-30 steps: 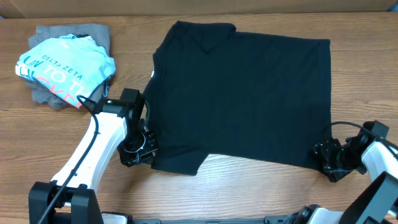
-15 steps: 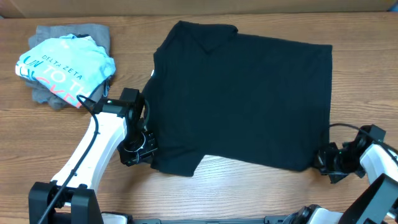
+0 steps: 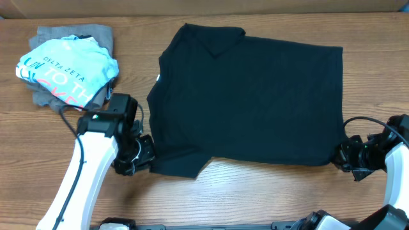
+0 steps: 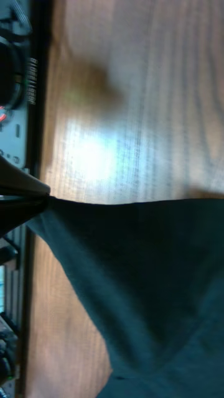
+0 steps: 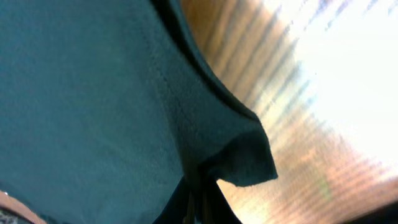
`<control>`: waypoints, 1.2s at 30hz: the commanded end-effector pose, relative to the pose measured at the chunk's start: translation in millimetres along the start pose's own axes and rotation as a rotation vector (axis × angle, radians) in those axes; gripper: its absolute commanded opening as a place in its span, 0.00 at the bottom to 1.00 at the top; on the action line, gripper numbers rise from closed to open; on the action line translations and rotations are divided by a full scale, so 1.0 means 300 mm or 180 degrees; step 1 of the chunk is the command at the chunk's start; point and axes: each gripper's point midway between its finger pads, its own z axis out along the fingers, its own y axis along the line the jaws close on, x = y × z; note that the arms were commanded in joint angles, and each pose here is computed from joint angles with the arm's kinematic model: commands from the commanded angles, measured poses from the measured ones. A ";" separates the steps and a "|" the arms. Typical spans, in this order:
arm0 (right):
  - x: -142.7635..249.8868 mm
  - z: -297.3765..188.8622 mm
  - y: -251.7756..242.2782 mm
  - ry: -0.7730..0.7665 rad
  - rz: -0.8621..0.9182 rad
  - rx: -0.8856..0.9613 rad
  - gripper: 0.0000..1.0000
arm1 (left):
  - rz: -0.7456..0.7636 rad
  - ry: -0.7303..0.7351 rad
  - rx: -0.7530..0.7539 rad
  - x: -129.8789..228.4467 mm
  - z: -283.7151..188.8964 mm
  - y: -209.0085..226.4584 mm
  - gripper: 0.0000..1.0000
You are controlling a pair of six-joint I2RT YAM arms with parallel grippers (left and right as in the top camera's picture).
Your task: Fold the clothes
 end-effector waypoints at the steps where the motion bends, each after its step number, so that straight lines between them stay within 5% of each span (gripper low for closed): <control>1: 0.011 -0.032 0.009 -0.0047 -0.0080 -0.0018 0.04 | -0.0048 -0.0133 0.0043 0.030 -0.059 0.006 0.04; 8: 0.074 -0.054 -0.011 0.0081 -0.0111 0.0020 0.04 | -0.0053 -0.0175 0.0048 0.123 -0.112 0.042 0.04; 20: -0.095 -0.062 0.080 -0.0532 0.0068 -0.0326 0.04 | 0.0449 -0.1199 0.0739 -0.163 -0.173 -0.154 0.04; 36: -0.209 0.076 0.088 -0.0369 0.0432 -0.0273 0.04 | 0.0936 -0.1843 0.1612 -0.409 -0.245 -0.402 0.04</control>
